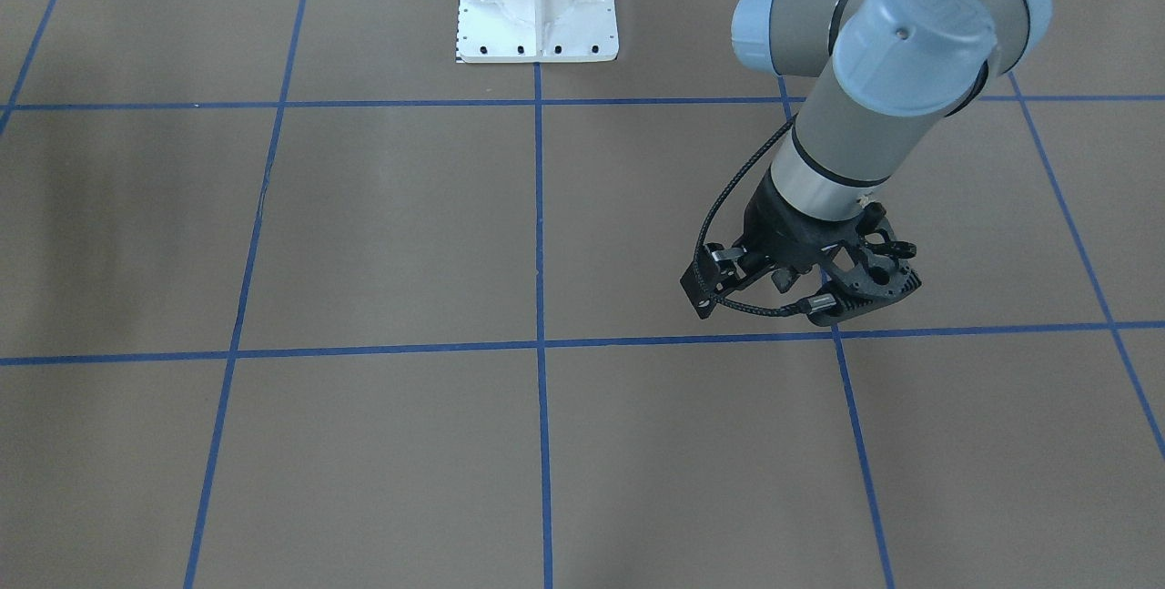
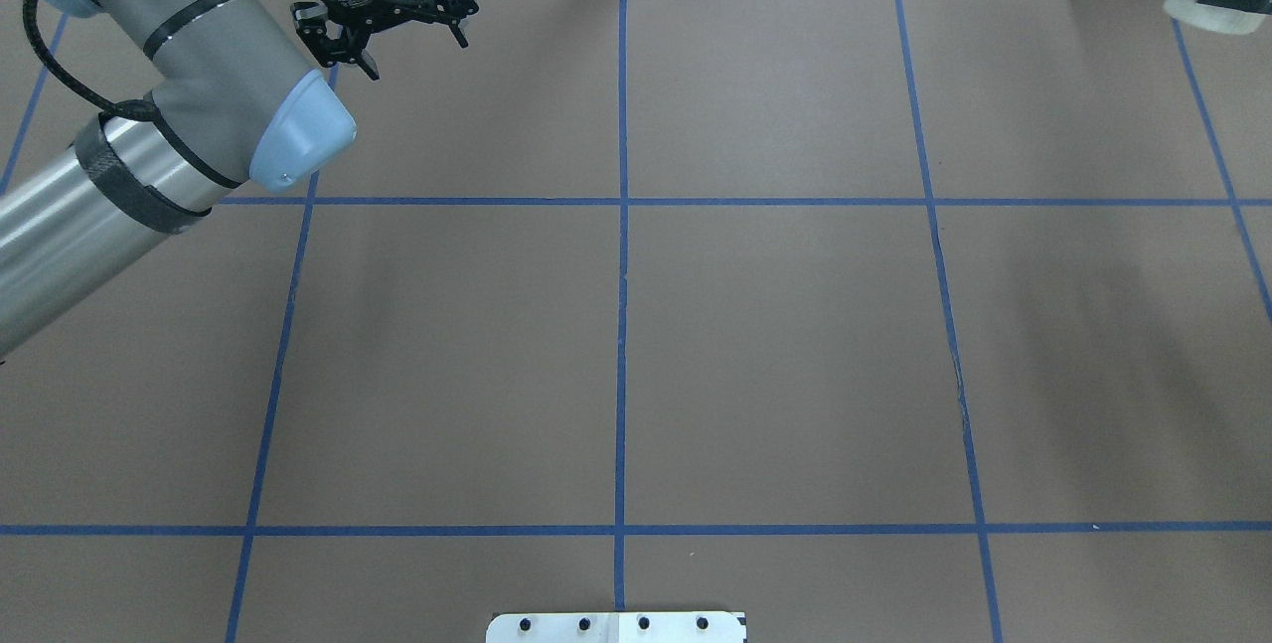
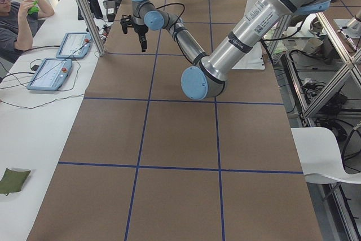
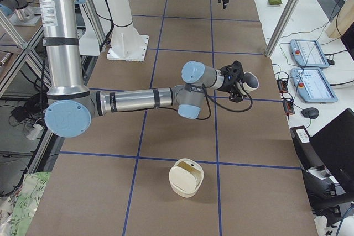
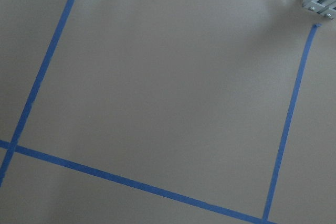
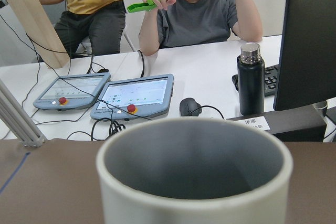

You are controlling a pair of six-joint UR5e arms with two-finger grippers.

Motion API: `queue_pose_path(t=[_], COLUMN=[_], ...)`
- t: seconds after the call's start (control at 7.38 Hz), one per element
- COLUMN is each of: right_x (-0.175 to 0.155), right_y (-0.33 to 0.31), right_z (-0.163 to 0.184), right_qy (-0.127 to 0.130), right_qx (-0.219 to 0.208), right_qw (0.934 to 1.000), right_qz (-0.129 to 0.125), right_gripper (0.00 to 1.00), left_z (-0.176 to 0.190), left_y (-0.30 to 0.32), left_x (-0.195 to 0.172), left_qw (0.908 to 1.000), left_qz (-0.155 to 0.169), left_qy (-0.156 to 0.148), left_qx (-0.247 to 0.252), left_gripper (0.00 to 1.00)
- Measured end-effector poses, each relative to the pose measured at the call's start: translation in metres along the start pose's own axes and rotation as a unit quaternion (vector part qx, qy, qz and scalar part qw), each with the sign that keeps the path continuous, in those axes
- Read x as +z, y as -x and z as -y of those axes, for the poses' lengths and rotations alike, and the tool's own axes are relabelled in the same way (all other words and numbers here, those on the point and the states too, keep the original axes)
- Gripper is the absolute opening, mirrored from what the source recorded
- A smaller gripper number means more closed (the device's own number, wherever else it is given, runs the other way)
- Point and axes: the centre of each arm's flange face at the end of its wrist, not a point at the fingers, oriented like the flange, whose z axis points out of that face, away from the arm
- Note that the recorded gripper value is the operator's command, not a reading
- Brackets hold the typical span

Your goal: Left arm hands cup to right arm to dump lemon

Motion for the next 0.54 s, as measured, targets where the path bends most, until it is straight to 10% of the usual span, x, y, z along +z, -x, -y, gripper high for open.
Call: queue_pose_path(t=[0.54], right_x=[0.072], right_y=[0.186], right_z=[-0.018], right_qy=[0.017], right_qx=[-0.146], right_qw=[0.9837], right_qz=[-0.103], right_gripper=[0.14], left_z=[0.0], left_y=[0.005], left_x=[0.005], left_qw=[1.0], left_qz=[0.003], left_qy=[0.003], left_qx=[0.002], left_gripper=[1.0])
